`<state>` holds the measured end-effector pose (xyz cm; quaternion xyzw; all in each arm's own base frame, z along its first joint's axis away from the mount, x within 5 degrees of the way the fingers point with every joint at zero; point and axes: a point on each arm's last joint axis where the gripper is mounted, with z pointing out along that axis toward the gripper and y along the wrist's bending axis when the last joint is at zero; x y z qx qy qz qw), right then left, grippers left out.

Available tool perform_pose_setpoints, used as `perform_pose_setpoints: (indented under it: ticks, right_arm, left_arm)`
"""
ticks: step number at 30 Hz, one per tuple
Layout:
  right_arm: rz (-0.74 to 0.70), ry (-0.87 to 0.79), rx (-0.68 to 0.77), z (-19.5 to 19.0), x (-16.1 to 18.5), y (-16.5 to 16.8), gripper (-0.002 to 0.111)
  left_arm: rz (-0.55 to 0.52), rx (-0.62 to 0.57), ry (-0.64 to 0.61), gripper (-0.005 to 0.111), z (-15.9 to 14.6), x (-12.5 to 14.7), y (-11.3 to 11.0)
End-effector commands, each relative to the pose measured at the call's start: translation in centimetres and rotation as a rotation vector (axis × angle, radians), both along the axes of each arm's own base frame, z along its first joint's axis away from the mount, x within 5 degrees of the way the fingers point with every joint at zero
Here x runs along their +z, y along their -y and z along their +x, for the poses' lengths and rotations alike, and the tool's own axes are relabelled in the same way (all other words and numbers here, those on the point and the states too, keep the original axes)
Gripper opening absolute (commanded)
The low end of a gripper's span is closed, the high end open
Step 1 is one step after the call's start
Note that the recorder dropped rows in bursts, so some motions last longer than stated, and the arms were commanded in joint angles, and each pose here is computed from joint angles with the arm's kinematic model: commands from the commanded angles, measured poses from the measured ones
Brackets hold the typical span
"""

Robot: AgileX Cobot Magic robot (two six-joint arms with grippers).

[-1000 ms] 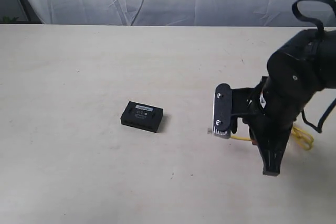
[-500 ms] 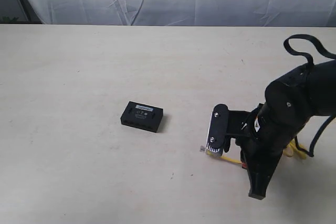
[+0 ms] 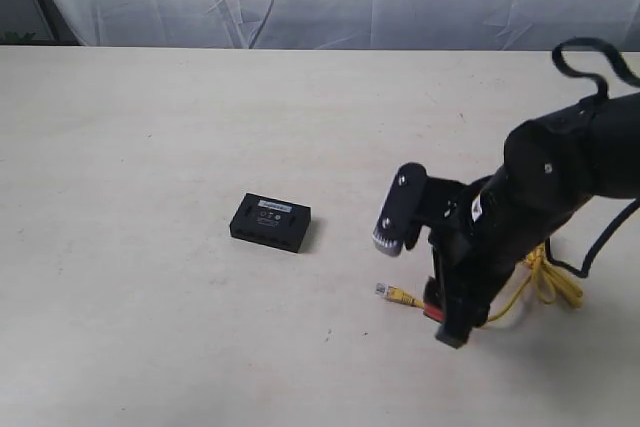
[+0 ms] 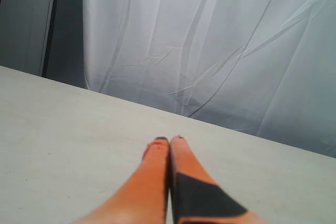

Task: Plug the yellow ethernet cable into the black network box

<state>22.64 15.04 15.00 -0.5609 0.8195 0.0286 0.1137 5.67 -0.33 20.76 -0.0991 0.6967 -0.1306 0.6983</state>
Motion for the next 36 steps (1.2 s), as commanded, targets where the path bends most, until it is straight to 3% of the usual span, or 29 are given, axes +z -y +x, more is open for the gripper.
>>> perform_pose_setpoints:
  ticks: [1,6,14,21,26,36]
  right_arm:
    - [0.116,0.014,-0.049,0.1,2.0,-0.7,0.06]
    - [0.084,-0.054,0.055,-0.1,-0.4,-1.0,0.06]
    - [0.058,-0.012,0.191,0.6,-2.0,-1.2,0.06]
    - [0.063,0.02,0.189,1.0,-2.0,-1.3,0.059]
    - [0.104,-0.053,0.117,2.1,-2.6,-0.7,0.059]
    - [0.124,-0.08,0.153,2.8,-3.7,-1.1,0.059]
  left_arm:
    - [0.007,0.001,-0.002,0.0,0.0,-0.2,0.0]
    - [0.007,0.001,-0.002,0.0,0.0,-0.2,0.0]
    - [0.005,0.001,-0.002,0.0,0.0,-0.2,0.0]
    - [0.005,0.001,-0.002,0.0,0.0,-0.2,0.0]
    - [0.005,0.001,-0.002,0.0,0.0,-0.2,0.0]
    - [0.005,0.001,-0.002,0.0,0.0,-0.2,0.0]
